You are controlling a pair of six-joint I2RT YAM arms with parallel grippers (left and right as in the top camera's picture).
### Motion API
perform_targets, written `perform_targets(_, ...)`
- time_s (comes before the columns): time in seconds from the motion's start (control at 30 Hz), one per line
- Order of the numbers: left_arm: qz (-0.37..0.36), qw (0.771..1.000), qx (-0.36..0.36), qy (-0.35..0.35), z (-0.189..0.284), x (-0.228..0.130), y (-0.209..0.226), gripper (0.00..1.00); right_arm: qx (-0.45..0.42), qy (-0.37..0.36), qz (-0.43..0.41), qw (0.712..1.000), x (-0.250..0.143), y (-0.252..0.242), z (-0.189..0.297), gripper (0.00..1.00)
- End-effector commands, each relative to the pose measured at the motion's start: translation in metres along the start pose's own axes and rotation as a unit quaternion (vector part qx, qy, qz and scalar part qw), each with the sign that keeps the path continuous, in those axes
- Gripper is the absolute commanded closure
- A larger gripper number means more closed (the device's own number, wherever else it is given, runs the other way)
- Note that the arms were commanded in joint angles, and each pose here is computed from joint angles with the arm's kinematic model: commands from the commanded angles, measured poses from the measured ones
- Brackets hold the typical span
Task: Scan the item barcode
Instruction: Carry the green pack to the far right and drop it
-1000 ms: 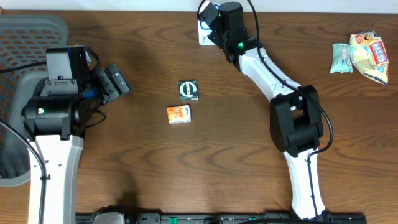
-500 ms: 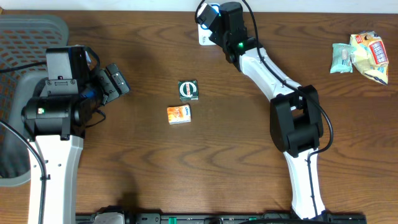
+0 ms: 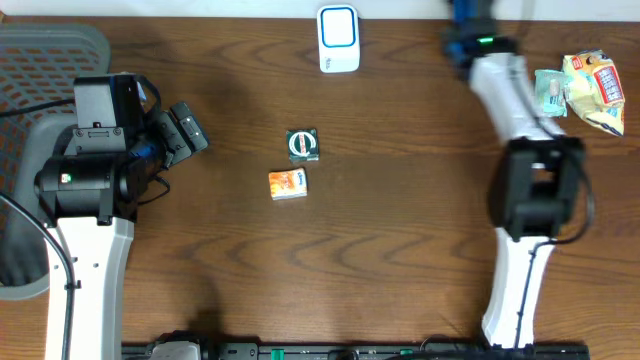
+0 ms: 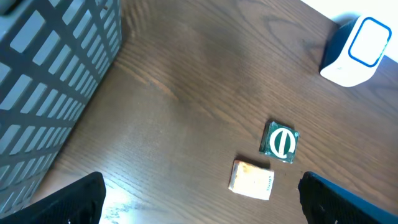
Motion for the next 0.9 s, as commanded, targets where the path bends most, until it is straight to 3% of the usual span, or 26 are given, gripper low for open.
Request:
perform_targets(0.0, -0.004, 1.0, 0.003, -0.007, 0.002, 0.004, 0.001, 0.02, -0.065, 0.011, -0.083, 0.994, -0.009, -0.1, 0.032, 0.99)
perform_targets(0.2, -0.004, 1.0, 0.003, -0.007, 0.002, 0.004, 0.001, 0.02, -0.086, 0.11, -0.119, 0.983, -0.091, -0.167, 0.024, 0.99)
perform_targets(0.23, -0.004, 1.0, 0.003, -0.007, 0.002, 0.004, 0.002, 0.02, -0.087, 0.12, -0.125, 0.981, -0.102, -0.175, 0.024, 0.93)
perform_targets(0.33, -0.004, 1.0, 0.003, -0.007, 0.002, 0.004, 0.002, 0.02, -0.075, 0.13, -0.14, 0.979, -0.118, -0.187, 0.023, 0.39)
perform_targets(0.43, -0.004, 1.0, 0.003, -0.007, 0.002, 0.004, 0.002, 0.02, -0.038, 0.123, -0.152, 0.98, -0.123, -0.185, 0.021, 0.26)
perform_targets(0.5, -0.004, 1.0, 0.003, -0.007, 0.002, 0.004, 0.002, 0.02, -0.02, 0.115, -0.154, 0.981, -0.12, -0.18, 0.02, 0.04)
perform_targets(0.7, -0.004, 1.0, 0.003, -0.007, 0.002, 0.004, 0.001, 0.02, 0.02, 0.094, -0.178, 0.979, -0.106, -0.161, 0.019, 0.01)
perform_targets(0.87, -0.004, 1.0, 0.003, -0.007, 0.002, 0.004, 0.001, 0.02, 0.165, 0.029, -0.18, 0.969, -0.071, -0.109, 0.025, 0.03)
Point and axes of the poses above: each gripper's point midway between its finger pads, its own z axis back along the fingers, its own y axis along the line the jaws close on, x = y × z, the point moved 2 cm from there along z, back along the fingers, and after that the axes turned 7 degrees about z, right-handed, at the moved point
